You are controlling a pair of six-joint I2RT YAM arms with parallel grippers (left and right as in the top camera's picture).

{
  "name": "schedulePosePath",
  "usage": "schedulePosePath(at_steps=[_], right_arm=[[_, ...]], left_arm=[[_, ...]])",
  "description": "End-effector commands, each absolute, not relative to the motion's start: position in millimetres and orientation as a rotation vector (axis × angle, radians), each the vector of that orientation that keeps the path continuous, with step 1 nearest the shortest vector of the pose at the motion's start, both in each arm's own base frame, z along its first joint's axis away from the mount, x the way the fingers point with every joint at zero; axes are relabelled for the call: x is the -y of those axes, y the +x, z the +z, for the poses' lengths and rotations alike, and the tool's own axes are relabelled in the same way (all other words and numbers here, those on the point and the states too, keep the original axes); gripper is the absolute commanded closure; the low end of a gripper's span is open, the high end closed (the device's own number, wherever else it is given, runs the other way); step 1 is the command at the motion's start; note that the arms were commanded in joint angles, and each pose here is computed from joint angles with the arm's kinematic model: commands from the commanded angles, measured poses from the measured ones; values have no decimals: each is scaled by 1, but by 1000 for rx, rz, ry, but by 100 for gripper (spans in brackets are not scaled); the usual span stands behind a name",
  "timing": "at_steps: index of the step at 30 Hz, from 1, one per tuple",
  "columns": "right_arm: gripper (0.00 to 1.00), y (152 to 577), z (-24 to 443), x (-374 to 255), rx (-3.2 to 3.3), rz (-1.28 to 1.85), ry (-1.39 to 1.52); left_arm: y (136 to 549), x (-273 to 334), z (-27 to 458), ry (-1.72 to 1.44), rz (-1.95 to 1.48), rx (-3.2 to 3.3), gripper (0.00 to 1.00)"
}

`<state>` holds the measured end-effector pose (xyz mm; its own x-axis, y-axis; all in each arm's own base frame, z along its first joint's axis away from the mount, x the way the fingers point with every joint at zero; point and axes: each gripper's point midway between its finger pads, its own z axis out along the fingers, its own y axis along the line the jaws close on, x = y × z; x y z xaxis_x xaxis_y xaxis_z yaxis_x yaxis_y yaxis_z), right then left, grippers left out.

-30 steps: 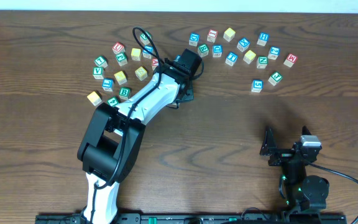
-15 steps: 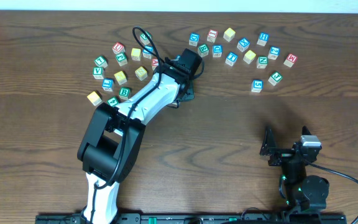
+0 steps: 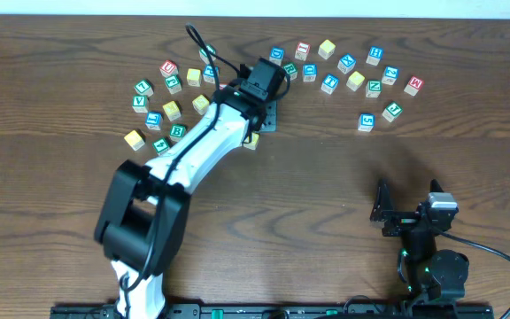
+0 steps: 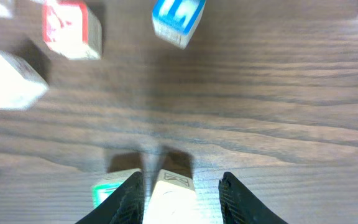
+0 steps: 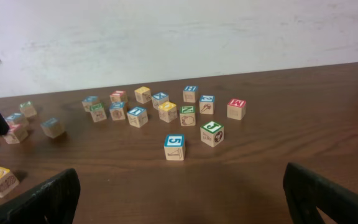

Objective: Spell out ROBOT
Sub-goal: 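Lower the yellow O block right of R and open the left gripper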

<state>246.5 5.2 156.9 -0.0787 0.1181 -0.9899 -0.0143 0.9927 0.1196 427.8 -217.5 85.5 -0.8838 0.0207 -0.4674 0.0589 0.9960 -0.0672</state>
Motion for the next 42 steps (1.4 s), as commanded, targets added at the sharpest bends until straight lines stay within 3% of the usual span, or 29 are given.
schedulePosePath(at_steps=[1,5,11,25,42], right_arm=[[1,246,155,-3,-1650,91,78],[1,246,155,-3,-1650,91,78],[1,246,155,-3,-1650,91,79],[1,246,155,-3,-1650,91,78],[1,246,155,-3,-1650,91,78]], left_arm=[[429,225,113,289,-135,-2594,62],[408,245,106,496,-283,-2641,75],[393,245,71,526,-301,-2753,92],[384,257,23,552,-275,-2836,92],[414,226,20,58,-35,-2785,92]])
